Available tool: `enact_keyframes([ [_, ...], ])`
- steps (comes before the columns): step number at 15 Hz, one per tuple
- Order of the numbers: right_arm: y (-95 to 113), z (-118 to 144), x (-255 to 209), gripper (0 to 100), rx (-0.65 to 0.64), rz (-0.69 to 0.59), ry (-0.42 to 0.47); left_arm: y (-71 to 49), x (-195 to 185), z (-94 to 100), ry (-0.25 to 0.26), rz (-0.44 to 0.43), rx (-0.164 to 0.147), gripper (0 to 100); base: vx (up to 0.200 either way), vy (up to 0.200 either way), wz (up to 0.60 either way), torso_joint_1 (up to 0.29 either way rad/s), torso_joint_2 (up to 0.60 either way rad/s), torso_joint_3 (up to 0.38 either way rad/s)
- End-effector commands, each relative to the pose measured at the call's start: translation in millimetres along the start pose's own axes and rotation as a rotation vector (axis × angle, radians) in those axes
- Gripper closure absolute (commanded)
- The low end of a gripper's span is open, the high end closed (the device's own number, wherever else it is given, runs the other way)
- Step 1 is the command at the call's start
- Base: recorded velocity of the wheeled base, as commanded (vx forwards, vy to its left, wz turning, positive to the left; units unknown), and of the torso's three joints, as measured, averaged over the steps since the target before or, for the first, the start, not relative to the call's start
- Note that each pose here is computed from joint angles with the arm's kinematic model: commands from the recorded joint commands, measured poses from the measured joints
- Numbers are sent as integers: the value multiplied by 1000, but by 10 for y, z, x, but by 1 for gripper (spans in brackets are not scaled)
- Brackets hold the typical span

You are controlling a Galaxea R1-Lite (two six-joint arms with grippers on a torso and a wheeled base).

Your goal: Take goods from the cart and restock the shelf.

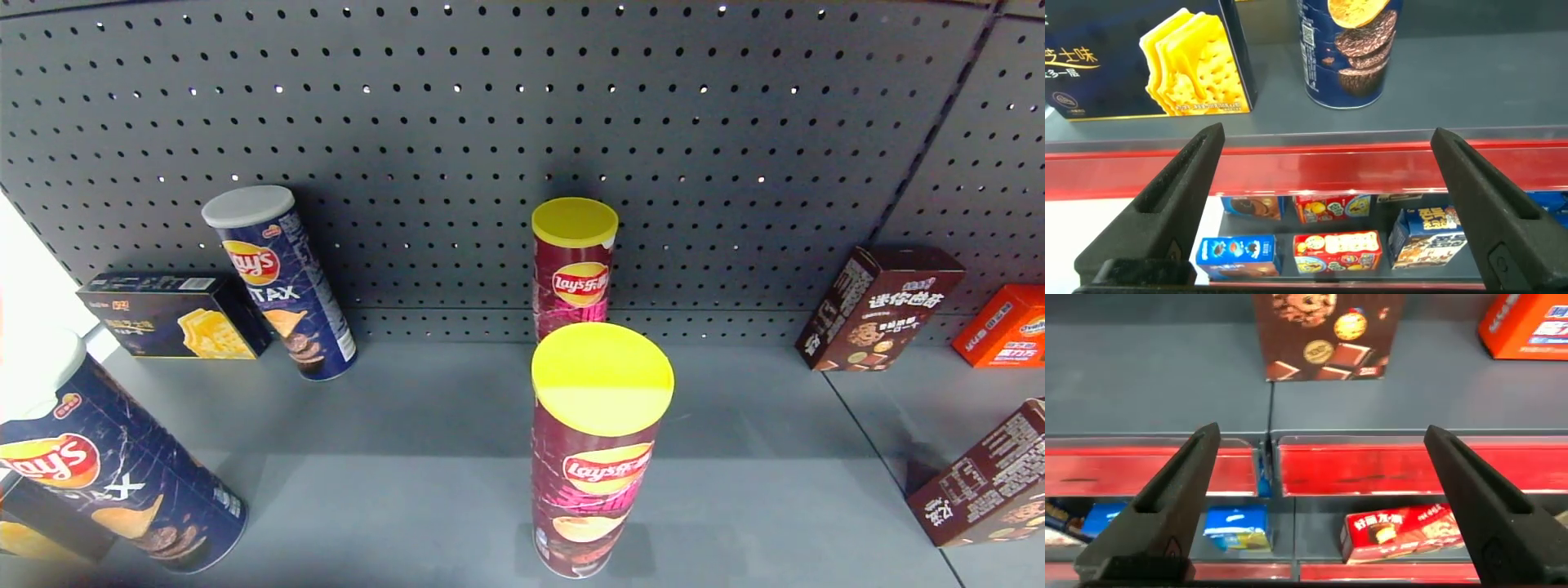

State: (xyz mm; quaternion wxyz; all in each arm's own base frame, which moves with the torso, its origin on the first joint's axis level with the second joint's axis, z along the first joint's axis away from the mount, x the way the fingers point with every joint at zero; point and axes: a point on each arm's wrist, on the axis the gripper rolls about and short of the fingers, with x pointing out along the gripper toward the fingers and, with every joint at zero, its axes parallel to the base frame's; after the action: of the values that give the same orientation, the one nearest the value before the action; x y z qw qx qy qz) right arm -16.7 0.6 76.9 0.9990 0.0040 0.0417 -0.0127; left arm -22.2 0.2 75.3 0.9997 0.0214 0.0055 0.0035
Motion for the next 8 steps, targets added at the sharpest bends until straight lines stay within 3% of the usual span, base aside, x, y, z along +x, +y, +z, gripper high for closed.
enact_keyframes([
  [1,-9,-5,-21,0,-3,54,-26,0,1,0,1,-1,0,0,0,0,0,0,0,0],
  [8,-6,-21,-52,0,-4,32,-70,0,0,0,0,-1,6,0,0,0,0,0,0,0],
])
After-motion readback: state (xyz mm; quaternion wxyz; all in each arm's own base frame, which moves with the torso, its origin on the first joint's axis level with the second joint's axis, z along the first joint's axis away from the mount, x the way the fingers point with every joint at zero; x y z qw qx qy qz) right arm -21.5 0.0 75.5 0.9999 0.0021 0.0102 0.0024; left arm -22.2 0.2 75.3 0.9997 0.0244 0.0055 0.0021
